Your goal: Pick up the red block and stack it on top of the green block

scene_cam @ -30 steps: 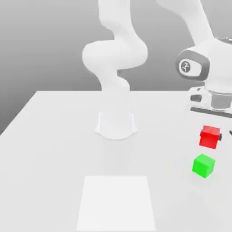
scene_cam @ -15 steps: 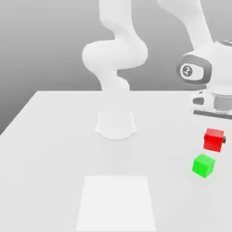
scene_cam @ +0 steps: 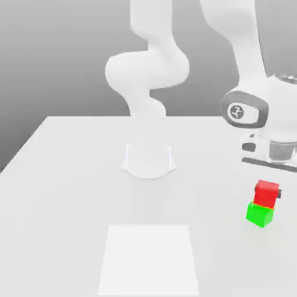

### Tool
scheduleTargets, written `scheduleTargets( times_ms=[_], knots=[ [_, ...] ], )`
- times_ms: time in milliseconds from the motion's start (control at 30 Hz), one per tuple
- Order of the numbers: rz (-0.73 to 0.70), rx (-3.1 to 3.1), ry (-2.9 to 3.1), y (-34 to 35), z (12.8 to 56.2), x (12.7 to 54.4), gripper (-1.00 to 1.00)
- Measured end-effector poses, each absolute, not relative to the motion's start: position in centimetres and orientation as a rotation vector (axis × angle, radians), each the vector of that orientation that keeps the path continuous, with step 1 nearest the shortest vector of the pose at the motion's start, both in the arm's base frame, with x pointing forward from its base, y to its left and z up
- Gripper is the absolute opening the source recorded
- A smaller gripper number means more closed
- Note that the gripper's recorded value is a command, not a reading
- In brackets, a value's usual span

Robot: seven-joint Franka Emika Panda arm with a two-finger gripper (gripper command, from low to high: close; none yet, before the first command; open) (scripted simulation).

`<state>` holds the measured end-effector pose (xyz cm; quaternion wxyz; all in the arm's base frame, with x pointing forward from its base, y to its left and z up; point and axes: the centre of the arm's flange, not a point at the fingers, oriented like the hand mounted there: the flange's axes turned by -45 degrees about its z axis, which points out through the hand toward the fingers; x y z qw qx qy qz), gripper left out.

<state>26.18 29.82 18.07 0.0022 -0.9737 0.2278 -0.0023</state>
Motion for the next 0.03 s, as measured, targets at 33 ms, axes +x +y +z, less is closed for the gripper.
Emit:
scheduleTargets(
  times_ms=[33],
  knots=[
    [-0.007,-3.055,0.715,29.82,18.07,26.18,1.00]
  ],
)
